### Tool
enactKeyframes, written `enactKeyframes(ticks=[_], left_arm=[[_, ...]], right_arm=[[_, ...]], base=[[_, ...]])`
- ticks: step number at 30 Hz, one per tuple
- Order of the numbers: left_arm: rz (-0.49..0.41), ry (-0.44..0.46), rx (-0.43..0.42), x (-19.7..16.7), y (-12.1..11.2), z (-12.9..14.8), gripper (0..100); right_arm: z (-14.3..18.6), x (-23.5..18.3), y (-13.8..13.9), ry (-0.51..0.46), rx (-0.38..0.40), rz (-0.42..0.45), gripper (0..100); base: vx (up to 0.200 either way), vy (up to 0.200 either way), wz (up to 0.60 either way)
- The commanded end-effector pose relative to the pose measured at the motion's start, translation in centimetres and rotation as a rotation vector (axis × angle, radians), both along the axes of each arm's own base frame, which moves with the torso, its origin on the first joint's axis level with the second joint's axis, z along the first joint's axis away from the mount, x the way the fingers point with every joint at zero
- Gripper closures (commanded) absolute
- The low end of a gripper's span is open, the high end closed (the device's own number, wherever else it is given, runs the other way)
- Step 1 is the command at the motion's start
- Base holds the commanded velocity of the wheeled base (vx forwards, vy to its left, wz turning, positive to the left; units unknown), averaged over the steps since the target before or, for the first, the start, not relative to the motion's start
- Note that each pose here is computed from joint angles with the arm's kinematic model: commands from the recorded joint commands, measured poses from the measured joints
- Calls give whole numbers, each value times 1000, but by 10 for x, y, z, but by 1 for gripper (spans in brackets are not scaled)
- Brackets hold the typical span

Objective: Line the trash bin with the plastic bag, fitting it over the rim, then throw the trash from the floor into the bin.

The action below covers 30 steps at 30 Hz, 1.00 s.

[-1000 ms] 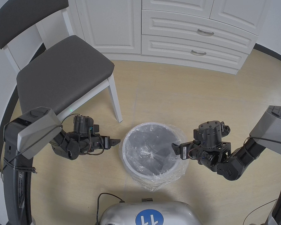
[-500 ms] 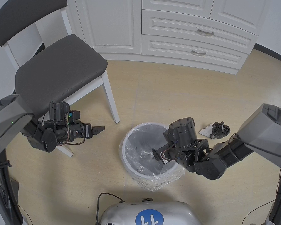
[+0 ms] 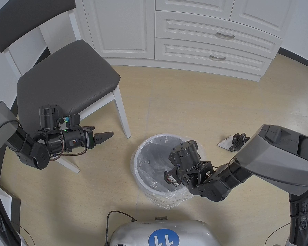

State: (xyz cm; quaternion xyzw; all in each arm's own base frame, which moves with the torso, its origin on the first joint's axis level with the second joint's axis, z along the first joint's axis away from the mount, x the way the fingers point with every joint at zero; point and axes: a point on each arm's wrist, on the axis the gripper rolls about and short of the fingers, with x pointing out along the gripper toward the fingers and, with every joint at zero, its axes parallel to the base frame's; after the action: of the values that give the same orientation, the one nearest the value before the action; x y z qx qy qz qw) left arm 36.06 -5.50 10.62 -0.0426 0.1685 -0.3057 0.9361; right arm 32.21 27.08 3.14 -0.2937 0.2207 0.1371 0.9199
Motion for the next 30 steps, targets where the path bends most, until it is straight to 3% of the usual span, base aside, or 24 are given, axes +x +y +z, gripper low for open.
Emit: enactKeyframes(ticks=[1, 12, 20, 30], left_arm=[[-10, 4, -6, -1, 2, 0, 0], [-54, -45, -19, -24, 0, 19, 0], [-59, -69, -21, -25, -2, 18, 0], [-57, -71, -21, -25, -2, 19, 0]], right_arm=[[-11, 2, 2, 15, -15, 1, 0], [-13, -33, 8, 53, -61, 73, 0], [-13, -69, 28, 41, -81, 123, 0], [-29, -79, 38, 65, -110, 159, 0]], base=[[0, 0, 0], [0, 0, 0], [0, 0, 0], [0, 0, 0]])
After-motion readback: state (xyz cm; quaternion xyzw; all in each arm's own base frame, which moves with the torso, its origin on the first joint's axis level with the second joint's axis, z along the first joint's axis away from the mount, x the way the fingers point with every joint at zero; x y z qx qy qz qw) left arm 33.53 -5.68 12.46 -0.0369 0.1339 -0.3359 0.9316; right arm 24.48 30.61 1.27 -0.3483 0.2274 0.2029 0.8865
